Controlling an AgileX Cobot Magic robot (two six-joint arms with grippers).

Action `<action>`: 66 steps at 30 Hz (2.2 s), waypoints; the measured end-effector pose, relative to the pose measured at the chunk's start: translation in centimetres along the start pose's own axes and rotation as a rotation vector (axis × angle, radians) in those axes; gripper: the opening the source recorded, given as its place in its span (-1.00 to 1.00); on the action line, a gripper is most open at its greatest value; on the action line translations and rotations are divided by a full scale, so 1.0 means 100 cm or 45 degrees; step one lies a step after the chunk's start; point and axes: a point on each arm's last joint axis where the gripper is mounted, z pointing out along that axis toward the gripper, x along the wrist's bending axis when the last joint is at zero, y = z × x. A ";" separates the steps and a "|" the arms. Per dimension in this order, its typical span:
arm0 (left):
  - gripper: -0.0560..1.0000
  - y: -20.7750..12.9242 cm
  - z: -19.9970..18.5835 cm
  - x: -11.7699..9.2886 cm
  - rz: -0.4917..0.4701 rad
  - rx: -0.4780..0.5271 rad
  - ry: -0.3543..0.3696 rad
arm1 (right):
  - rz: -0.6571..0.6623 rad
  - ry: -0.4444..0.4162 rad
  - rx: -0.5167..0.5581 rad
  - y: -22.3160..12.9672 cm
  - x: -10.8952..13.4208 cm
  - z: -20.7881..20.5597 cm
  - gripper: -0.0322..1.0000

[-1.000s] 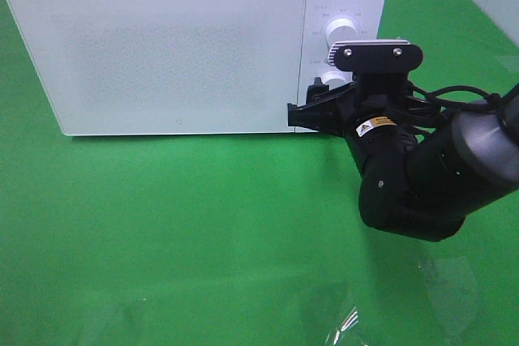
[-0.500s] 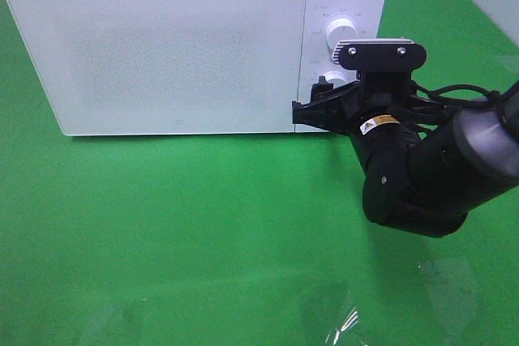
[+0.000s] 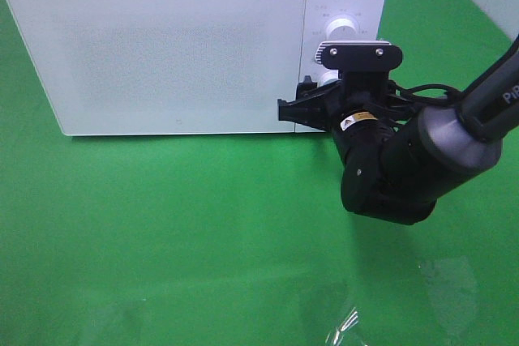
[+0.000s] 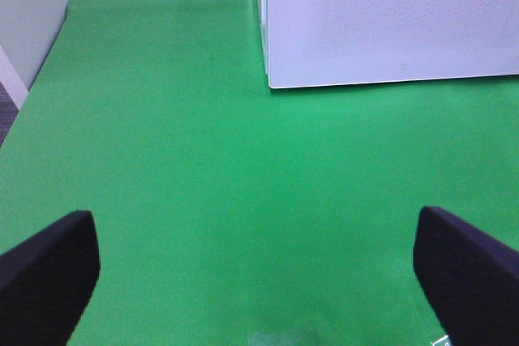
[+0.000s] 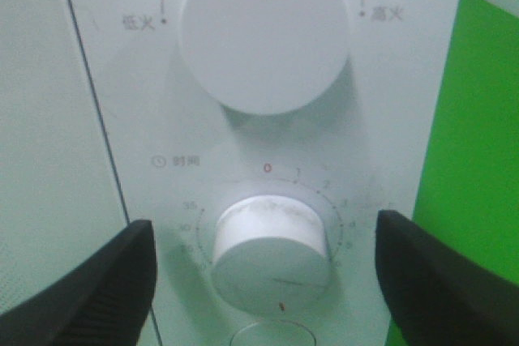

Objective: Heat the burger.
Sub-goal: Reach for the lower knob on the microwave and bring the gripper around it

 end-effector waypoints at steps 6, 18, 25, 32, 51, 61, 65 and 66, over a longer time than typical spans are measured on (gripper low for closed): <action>0.95 0.000 0.000 0.000 0.000 0.000 0.000 | 0.001 -0.014 -0.003 -0.002 -0.002 0.007 0.48; 0.95 0.000 0.000 0.000 0.000 0.000 0.000 | 0.009 -0.012 0.029 -0.008 0.003 0.012 0.43; 0.95 0.000 0.000 0.000 0.000 0.000 0.000 | 0.005 -0.010 0.036 -0.007 0.004 0.012 0.27; 0.95 0.000 0.000 0.000 0.000 0.000 0.000 | -0.018 -0.012 0.034 -0.006 0.004 0.011 0.26; 0.95 0.000 0.000 0.000 0.000 0.000 0.000 | -0.020 -0.027 0.020 0.000 0.003 0.010 0.08; 0.95 0.000 0.000 0.000 0.000 0.000 0.000 | -0.021 -0.031 0.021 0.000 0.002 0.010 -0.11; 0.95 0.000 0.000 0.000 0.000 0.000 0.000 | 0.000 -0.025 0.019 0.000 0.003 0.010 -0.11; 0.95 0.000 0.000 0.000 0.000 0.000 0.000 | 0.014 -0.024 0.019 0.000 0.003 0.010 -0.11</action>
